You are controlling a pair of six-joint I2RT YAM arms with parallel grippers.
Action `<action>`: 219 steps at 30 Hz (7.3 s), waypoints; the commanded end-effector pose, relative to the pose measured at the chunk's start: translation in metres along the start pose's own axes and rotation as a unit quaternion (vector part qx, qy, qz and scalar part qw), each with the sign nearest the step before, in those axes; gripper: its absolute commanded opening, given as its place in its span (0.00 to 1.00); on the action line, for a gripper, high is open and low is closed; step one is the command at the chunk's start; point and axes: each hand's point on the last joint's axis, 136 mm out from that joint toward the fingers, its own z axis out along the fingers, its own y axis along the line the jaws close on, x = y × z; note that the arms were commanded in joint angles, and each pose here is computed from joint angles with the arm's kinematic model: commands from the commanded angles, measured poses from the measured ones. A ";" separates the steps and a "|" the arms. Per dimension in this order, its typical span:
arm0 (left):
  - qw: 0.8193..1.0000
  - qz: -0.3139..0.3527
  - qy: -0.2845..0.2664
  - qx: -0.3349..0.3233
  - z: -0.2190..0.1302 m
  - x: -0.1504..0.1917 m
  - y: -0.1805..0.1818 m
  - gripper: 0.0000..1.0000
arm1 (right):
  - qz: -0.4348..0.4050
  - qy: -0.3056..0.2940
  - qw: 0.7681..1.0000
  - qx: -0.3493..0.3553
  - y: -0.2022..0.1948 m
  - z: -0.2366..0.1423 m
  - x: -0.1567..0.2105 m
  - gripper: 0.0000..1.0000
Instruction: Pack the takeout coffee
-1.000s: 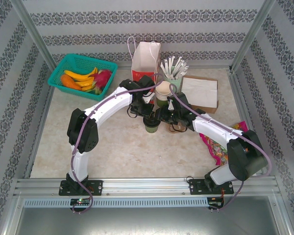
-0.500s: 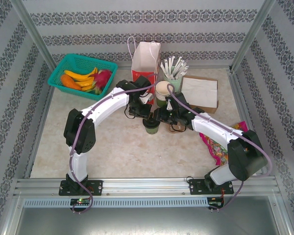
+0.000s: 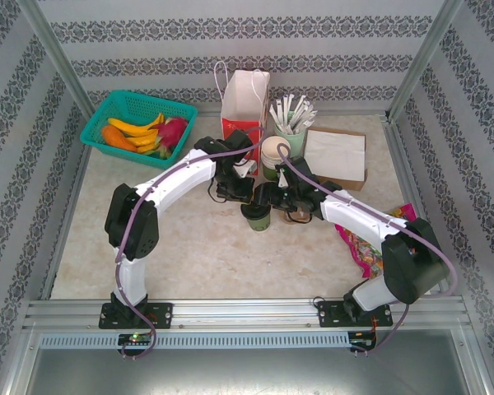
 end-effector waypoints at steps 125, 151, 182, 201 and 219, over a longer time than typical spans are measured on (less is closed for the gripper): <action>0.981 -0.156 -0.104 -0.046 -0.001 -0.003 0.082 1.00 | 0.071 -0.140 0.981 0.115 -0.119 -0.120 -0.105 0.74; 0.995 0.064 -0.040 0.067 0.072 -0.019 -0.079 0.93 | 0.088 -0.135 0.969 0.185 -0.177 -0.107 -0.168 0.74; 0.998 0.053 0.019 0.020 0.129 -0.018 -0.080 0.64 | 0.084 -0.134 0.970 0.182 -0.204 -0.078 -0.165 0.75; 0.998 0.056 0.010 -0.029 0.101 0.010 -0.050 0.41 | 0.125 -0.138 0.970 0.154 -0.203 -0.039 -0.193 0.78; 0.996 0.082 -0.029 0.013 0.048 0.027 -0.051 0.60 | 0.085 -0.129 0.970 0.185 -0.183 -0.083 -0.178 0.98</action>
